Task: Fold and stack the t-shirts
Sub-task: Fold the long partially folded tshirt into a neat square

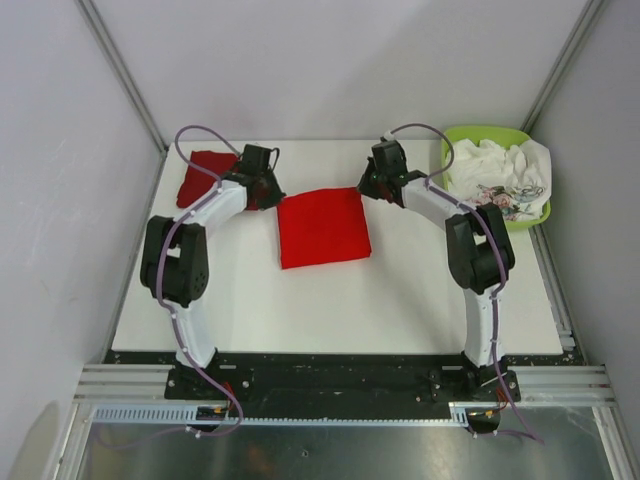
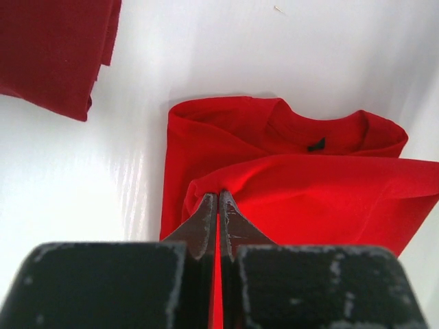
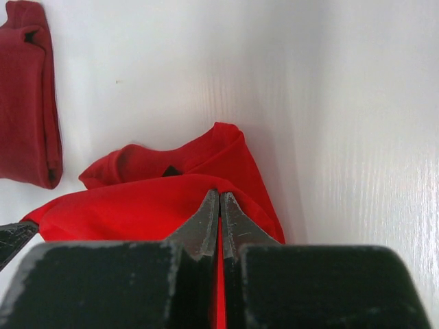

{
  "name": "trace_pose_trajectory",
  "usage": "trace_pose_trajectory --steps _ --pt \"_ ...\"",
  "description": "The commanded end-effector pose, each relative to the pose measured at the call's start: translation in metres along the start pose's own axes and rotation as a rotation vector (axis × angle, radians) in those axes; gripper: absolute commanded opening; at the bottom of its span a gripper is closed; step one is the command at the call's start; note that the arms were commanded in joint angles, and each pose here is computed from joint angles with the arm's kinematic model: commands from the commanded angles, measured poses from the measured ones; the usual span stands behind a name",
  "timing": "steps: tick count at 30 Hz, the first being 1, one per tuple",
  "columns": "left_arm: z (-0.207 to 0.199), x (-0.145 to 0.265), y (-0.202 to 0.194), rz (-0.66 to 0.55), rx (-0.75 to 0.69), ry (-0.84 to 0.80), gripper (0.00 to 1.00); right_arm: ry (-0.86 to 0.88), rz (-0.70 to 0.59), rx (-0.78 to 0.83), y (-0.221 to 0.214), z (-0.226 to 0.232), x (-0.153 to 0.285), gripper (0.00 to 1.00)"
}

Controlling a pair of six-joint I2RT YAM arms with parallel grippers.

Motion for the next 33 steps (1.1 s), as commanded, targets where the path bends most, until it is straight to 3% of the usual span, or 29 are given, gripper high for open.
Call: trace_pose_trajectory --steps 1,10,12,13,14,17,18,19,21,24,30,33 --pt "0.003 -0.001 0.028 -0.082 -0.010 0.009 0.00 0.042 -0.069 0.019 0.024 0.017 -0.005 0.00" --pt "0.010 -0.008 0.029 -0.076 -0.010 0.020 0.00 0.062 -0.030 0.032 0.017 0.018 -0.024 0.00" --pt "0.014 -0.010 0.029 -0.076 -0.014 0.027 0.00 0.066 -0.030 0.042 0.019 0.021 -0.027 0.07" --pt "0.016 -0.011 0.030 -0.077 -0.013 0.031 0.02 0.068 -0.033 0.049 0.021 0.023 -0.027 0.16" --pt "0.019 -0.012 0.032 -0.081 -0.013 0.035 0.13 0.070 -0.037 0.060 0.024 0.025 -0.028 0.27" --pt "0.022 -0.009 0.042 -0.103 -0.023 0.027 0.65 0.066 -0.047 0.098 0.038 0.036 -0.021 0.54" --pt "0.022 -0.005 0.047 -0.119 -0.031 0.023 0.77 0.061 -0.051 0.110 0.043 0.039 -0.018 0.61" --pt "0.021 0.000 0.051 -0.135 -0.038 0.019 0.84 0.051 -0.054 0.118 0.047 0.041 -0.012 0.65" --pt "0.019 0.012 0.058 -0.163 -0.043 0.013 0.88 0.045 -0.056 0.129 0.051 0.045 -0.001 0.65" --pt "0.010 0.026 0.057 -0.175 -0.041 -0.023 0.76 0.032 -0.031 0.135 0.042 0.043 0.009 0.53" --pt "-0.031 0.023 0.019 -0.077 -0.064 -0.147 0.16 0.034 0.067 0.148 0.003 0.031 -0.003 0.17" --pt "-0.042 0.012 0.006 -0.032 -0.053 -0.184 0.02 0.033 0.101 0.147 -0.008 0.024 -0.014 0.08"
Point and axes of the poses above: each gripper's point midway between its finger pads, its own x axis back along the fingers, its own z axis along the line the jaws close on, y = z × x, the point moved 4 cm from there along x, back along the fingers, and after that the axes turned 9 degrees about -x, right-handed, at the moved point
